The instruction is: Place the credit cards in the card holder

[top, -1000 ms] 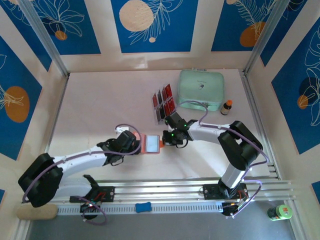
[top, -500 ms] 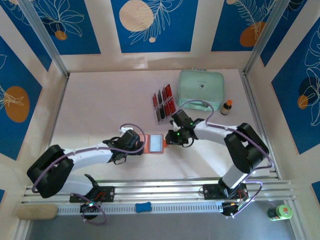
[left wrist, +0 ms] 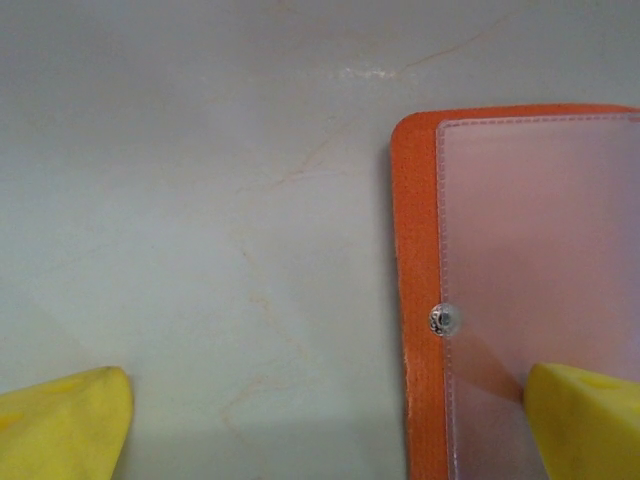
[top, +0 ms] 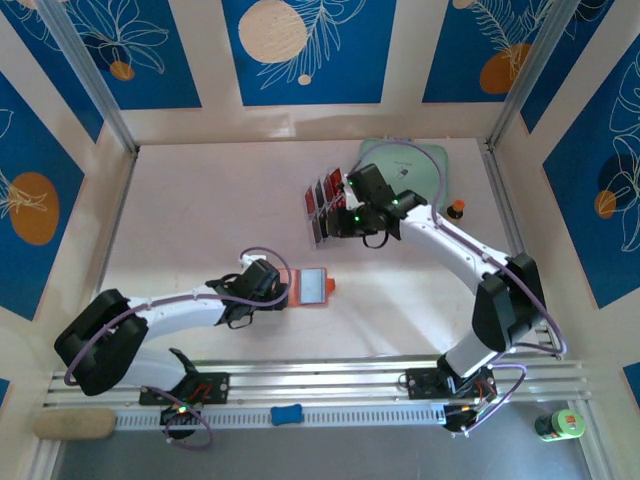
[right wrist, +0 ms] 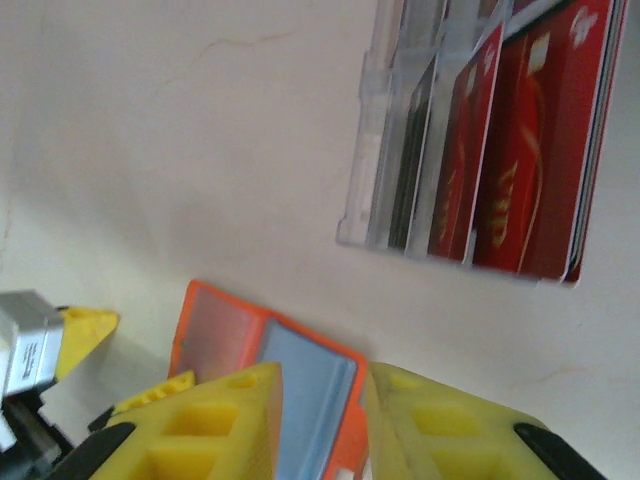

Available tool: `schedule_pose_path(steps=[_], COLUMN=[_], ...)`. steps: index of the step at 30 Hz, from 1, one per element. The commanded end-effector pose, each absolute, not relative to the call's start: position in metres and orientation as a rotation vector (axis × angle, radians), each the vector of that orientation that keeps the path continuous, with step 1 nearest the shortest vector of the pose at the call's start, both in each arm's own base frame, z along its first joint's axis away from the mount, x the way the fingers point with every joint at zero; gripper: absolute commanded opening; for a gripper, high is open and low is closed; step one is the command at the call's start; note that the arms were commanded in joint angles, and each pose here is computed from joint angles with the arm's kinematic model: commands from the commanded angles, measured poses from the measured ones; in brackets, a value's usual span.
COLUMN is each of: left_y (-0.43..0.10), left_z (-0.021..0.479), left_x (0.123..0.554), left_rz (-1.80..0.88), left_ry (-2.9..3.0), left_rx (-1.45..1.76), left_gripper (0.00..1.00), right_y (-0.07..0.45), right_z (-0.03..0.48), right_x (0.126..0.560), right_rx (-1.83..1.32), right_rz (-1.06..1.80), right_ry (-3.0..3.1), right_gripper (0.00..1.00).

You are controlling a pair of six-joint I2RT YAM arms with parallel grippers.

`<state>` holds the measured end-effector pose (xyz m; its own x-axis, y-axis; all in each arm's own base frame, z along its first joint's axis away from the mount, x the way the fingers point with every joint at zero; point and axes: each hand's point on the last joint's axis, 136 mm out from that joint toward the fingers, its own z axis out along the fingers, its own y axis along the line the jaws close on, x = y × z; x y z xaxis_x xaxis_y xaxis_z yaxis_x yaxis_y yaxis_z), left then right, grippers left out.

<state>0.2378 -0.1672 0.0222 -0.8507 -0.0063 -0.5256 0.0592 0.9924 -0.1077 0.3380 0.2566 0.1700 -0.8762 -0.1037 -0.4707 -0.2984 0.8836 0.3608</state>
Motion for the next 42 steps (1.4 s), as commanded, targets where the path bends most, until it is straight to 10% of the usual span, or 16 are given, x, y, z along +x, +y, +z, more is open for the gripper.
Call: schedule_pose_path(steps=[1, 42], left_y=[-0.167, -0.169], left_z=[0.025, 0.023], left_x=[0.24, 0.237], left_rz=[-0.189, -0.24], left_ry=[2.572, 2.558], left_rx=[0.003, -0.015], left_gripper=[1.0, 1.0], right_y=[0.247, 0.274], right_z=[0.148, 0.09], right_x=[0.345, 0.391], right_rx=[-0.364, -0.544], right_rz=[0.438, 0.008], right_ry=[2.704, 2.82], right_gripper=[0.28, 0.2])
